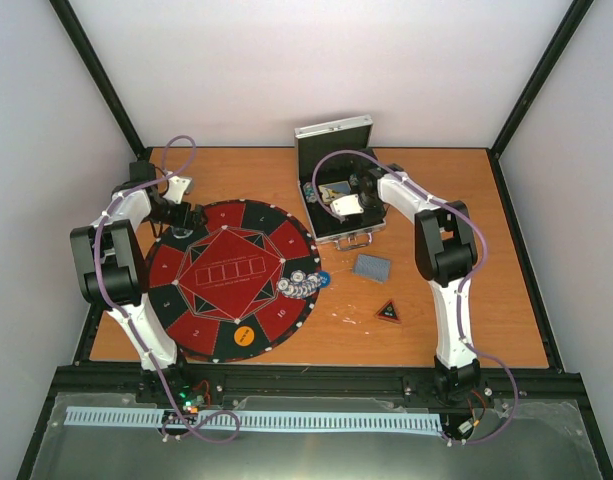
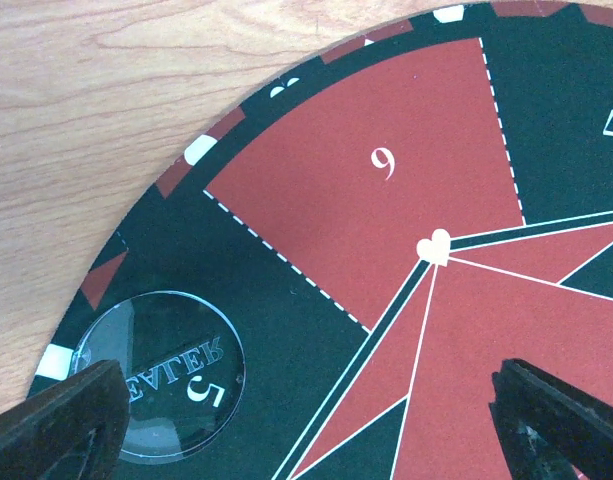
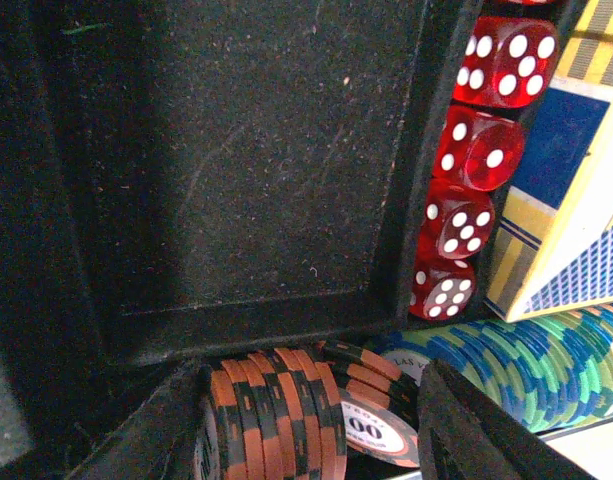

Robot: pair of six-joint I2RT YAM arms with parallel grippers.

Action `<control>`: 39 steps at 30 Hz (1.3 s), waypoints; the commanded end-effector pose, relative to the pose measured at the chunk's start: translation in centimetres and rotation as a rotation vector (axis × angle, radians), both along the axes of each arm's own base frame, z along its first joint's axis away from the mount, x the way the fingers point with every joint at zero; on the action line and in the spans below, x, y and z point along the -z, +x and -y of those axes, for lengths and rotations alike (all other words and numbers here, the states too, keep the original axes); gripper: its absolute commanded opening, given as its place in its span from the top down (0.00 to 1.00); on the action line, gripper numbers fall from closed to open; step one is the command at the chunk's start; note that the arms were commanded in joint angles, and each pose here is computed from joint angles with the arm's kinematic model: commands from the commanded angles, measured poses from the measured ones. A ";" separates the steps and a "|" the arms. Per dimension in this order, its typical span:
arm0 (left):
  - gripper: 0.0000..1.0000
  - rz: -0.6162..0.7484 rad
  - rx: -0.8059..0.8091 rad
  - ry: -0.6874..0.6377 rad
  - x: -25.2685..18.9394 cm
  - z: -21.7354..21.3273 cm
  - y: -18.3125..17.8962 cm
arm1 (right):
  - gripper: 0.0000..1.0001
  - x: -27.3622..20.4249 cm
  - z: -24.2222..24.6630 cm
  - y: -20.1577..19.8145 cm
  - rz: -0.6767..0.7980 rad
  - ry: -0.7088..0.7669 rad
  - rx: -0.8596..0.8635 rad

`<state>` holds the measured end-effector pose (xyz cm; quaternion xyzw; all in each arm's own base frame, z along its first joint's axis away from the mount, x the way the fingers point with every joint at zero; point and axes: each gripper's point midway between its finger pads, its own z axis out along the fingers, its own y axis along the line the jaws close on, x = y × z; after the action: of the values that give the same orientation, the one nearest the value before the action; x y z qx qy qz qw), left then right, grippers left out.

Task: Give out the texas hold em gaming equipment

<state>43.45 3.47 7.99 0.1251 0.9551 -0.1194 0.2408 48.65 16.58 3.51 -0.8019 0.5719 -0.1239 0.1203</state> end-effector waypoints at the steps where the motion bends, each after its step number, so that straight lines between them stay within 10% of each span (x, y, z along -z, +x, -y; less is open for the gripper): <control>1: 0.00 0.028 0.008 0.010 -0.9 -0.4 0.3 | 0.56 6.6 2.8 -6.4 -0.291 -0.116 0.053; 21: 0.00 0.040 0.011 0.008 -1.4 -0.3 0.3 | 0.43 0.9 0.4 -3.8 -0.160 0.052 0.083; 39: 0.00 0.081 0.022 0.012 -3.2 -0.2 0.4 | 0.33 -21.0 -4.8 0.1 0.181 0.851 0.139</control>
<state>43.46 3.43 8.25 0.1266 0.9541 -0.1193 0.2437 48.16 19.90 16.09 -0.6951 0.6313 -0.0015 0.3439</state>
